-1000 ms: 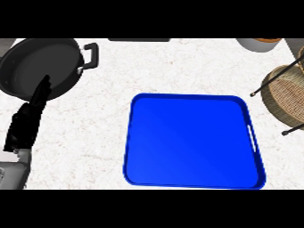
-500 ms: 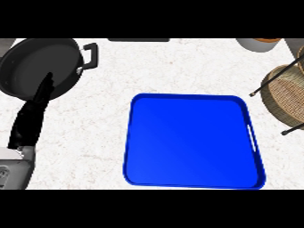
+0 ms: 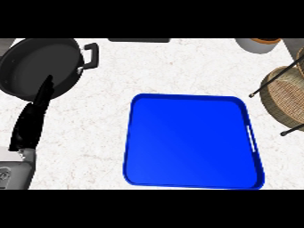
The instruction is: Pick the tomato from the tray and place it in the tiered basket
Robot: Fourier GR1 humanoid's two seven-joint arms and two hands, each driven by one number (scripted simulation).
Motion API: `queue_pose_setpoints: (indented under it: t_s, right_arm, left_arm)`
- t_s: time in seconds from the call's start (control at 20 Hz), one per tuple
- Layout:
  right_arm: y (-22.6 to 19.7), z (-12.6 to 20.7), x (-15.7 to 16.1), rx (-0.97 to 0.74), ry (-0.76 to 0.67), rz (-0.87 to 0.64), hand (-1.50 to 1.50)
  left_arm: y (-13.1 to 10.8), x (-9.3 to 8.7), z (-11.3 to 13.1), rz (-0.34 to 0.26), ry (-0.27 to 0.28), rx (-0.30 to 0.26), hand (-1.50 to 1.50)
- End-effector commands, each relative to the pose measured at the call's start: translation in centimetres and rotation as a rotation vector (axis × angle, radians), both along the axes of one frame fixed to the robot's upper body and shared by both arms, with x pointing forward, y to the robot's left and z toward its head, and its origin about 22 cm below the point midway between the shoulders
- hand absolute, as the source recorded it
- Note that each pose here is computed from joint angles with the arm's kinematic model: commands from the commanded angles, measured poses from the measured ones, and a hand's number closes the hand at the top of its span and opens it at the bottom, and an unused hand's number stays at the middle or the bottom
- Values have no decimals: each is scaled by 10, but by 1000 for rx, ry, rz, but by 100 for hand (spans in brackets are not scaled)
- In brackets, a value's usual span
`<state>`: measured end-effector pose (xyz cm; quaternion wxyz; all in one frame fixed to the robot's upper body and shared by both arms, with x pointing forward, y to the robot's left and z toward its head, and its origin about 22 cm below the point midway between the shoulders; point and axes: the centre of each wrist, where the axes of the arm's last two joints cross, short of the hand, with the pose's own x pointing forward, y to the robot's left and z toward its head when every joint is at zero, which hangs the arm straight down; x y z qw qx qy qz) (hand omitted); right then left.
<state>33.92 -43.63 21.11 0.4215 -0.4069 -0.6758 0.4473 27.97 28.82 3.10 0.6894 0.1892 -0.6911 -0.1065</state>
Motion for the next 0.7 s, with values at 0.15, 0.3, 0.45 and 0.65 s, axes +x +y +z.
queue_pose_setpoints:
  t_s: [0.15,0.3,0.45,0.65]
  right_arm:
    - [-17,-39,12,175,295,-80,-150]
    - [-19,-77,8,152,288,-53,-150]
    - [-24,-53,17,288,243,-19,-150]
    - [-47,-40,14,424,152,-13,-150]
  left_arm:
    - [-5,4,5,-20,9,-2,0]
    - [9,6,4,-11,-3,-3,0]
    - [4,10,-4,-4,1,-10,0]
    - [22,6,-2,6,8,-8,0]
